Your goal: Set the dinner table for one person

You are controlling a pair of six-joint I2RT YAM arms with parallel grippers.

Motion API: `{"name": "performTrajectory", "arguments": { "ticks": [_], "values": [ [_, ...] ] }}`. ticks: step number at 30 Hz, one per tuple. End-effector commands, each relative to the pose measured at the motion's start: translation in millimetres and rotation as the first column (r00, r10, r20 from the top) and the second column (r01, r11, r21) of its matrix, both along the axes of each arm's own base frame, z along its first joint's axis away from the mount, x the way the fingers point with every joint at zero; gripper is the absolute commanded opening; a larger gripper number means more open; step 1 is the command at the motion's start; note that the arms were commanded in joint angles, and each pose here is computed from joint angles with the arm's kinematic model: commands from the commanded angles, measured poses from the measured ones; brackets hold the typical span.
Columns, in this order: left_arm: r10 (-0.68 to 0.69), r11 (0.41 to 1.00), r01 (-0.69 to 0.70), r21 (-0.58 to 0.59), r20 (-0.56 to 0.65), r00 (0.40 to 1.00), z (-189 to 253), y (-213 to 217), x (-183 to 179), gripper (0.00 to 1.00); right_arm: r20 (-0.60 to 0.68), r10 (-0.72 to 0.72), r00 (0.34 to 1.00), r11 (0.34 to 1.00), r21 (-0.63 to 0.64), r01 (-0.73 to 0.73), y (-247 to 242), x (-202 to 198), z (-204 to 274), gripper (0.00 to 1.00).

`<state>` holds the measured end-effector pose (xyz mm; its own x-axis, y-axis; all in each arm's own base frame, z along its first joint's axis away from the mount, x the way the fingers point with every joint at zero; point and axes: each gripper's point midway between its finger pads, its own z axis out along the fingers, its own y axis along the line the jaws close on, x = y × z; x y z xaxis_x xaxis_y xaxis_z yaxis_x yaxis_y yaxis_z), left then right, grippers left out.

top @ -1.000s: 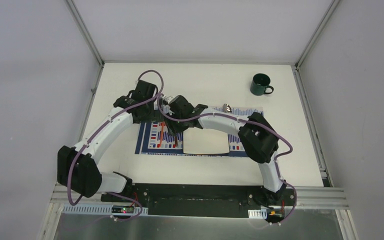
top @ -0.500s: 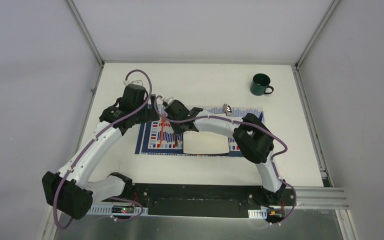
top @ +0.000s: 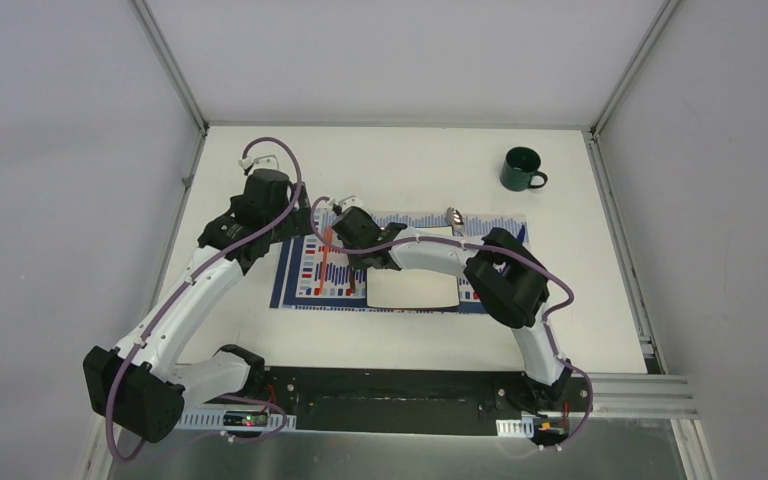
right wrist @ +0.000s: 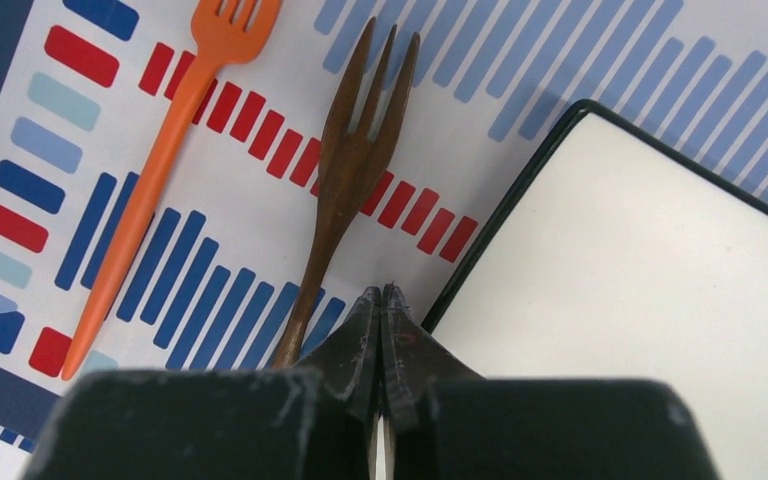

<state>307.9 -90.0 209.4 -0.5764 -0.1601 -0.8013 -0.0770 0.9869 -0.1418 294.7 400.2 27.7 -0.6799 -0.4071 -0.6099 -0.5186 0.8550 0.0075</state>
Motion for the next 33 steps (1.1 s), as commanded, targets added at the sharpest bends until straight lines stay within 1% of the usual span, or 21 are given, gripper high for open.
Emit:
{"name": "performTrajectory", "arguments": {
  "ticks": [1,5,11,17,28,33],
  "values": [
    [0.015,1.000,-0.014,-0.005,0.040,0.999,9,-1,8,0.99,0.057,-0.051,0.997,0.999,-0.009,0.051,-10,12,12,0.00],
    [0.019,1.000,-0.019,-0.002,0.055,0.998,13,1,7,0.99,0.061,-0.056,0.997,0.998,-0.017,0.057,-12,14,10,0.00],
    [0.029,0.999,-0.027,-0.021,0.085,0.996,22,4,2,0.99,0.041,-0.057,0.998,0.998,-0.032,0.058,-13,11,-4,0.00],
    [0.026,1.000,-0.024,-0.018,0.080,0.996,21,3,3,0.99,0.032,-0.054,0.998,0.998,-0.023,0.055,-9,12,-9,0.00],
    [0.026,0.999,-0.024,-0.024,0.094,0.995,25,4,0,0.99,-0.017,-0.041,0.999,0.998,0.040,0.041,10,9,-20,0.00],
    [0.026,0.999,-0.023,-0.024,0.099,0.995,26,5,-2,0.99,-0.046,-0.037,0.998,0.998,0.051,0.040,5,-6,-21,0.00]
  ]
}}
